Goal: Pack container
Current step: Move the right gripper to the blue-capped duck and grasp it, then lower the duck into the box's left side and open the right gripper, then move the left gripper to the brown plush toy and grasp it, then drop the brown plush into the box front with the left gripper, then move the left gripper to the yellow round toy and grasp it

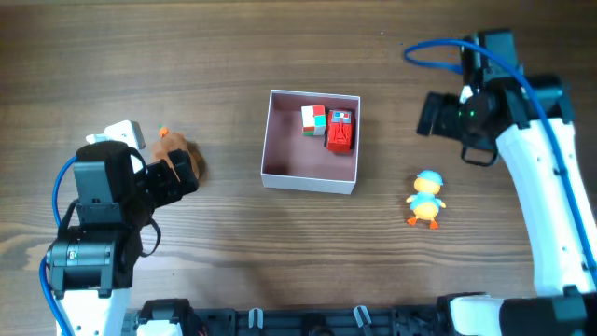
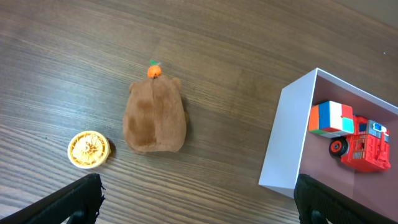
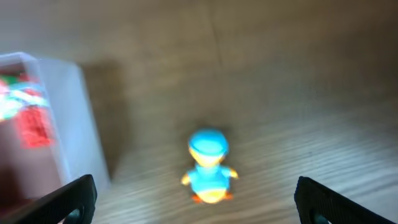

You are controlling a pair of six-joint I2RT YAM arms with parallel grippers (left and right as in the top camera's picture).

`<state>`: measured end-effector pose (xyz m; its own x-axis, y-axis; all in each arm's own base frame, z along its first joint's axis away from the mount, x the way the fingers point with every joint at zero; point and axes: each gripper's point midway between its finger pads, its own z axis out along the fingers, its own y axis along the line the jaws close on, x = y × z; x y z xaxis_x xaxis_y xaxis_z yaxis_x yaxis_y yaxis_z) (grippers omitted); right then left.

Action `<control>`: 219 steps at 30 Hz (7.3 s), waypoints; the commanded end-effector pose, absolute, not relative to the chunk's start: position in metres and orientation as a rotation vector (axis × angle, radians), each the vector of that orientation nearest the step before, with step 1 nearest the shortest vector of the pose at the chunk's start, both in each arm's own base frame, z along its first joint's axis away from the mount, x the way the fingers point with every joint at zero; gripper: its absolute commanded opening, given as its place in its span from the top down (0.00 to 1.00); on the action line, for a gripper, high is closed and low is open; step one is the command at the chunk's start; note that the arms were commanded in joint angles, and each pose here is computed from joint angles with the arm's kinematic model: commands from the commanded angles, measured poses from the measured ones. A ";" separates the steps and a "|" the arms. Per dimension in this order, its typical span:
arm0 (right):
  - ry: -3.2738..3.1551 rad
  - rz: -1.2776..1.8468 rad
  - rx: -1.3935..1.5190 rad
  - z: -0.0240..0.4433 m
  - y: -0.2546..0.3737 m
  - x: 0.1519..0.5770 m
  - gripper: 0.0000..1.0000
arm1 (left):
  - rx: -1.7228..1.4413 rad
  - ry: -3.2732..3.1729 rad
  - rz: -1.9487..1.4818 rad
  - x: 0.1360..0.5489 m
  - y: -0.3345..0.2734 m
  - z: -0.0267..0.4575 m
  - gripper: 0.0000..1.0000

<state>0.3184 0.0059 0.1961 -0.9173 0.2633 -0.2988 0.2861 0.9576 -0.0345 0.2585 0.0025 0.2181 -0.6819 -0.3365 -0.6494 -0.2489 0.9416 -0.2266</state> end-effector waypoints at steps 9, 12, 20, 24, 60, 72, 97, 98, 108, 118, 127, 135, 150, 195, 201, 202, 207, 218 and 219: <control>3.003 0.011 0.391 0.023 0.019 0.267 0.00 | -0.424 2.343 -0.169 0.260 0.003 0.224 0.00; 3.003 0.011 0.393 0.011 0.019 0.263 0.04 | -0.425 2.343 -0.170 0.260 0.003 0.224 0.00; 3.003 0.012 0.393 0.011 0.019 0.262 0.73 | -0.426 2.349 -0.169 0.258 0.003 0.223 0.00; 3.004 0.011 0.392 0.011 0.019 0.262 0.96 | -0.426 2.349 -0.168 0.258 0.003 0.223 0.00; 2.659 0.462 -0.123 0.073 0.297 0.413 0.96 | -0.427 2.350 -0.169 0.258 0.003 0.223 0.00; 2.673 0.532 -0.267 0.063 0.311 0.407 0.38 | -0.426 2.350 -0.168 0.258 0.003 0.222 0.00; 2.872 0.144 0.079 0.046 0.123 0.415 0.89 | -0.430 2.368 -0.165 0.255 0.003 0.219 0.00; 2.860 0.171 0.064 0.046 0.127 0.418 0.89 | -0.430 2.367 -0.165 0.255 0.003 0.220 0.00; 2.828 0.388 -0.077 0.054 0.155 0.421 0.89 | -0.430 2.371 -0.165 0.255 0.003 0.219 0.00; 2.787 0.424 -0.193 0.058 0.162 0.426 0.89 | -0.430 2.371 -0.165 0.254 0.003 0.219 0.00; 2.734 0.035 0.162 0.125 0.084 0.410 0.57 | -0.429 2.323 -0.157 0.254 0.005 0.234 0.00; 2.684 0.033 0.193 0.229 0.018 0.315 0.00 | -0.647 2.387 0.021 0.291 0.037 0.240 0.00; 2.688 0.048 0.226 0.238 0.010 0.296 0.00 | -0.705 3.037 0.006 0.332 0.030 0.020 0.00; 2.733 0.041 0.230 0.224 0.010 0.303 0.00 | 1.481 2.503 -0.045 0.313 -0.227 0.069 0.50; 2.733 0.040 0.230 0.224 0.010 0.303 0.01 | 1.445 2.468 0.002 0.318 -0.223 0.086 0.17; 2.733 0.041 0.230 0.224 0.010 0.303 0.00 | 1.429 2.452 0.028 0.321 -0.220 0.094 0.17; 2.734 0.041 0.230 0.224 0.010 0.303 0.00 | 1.372 2.388 0.080 0.326 -0.213 0.123 0.06; 2.729 0.040 0.223 0.224 0.010 0.304 0.00 | -0.338 2.486 0.124 0.305 -0.018 0.246 0.00; 2.729 0.040 0.224 0.224 0.010 0.304 0.00 | -0.542 2.475 0.136 0.296 0.009 0.245 0.00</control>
<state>0.3020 0.0087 0.2211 -0.9094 0.1691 -0.3800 0.1618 0.9855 0.0513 0.3133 -0.0600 0.2321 -0.8244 0.1481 -0.5463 0.0787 0.9858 0.1486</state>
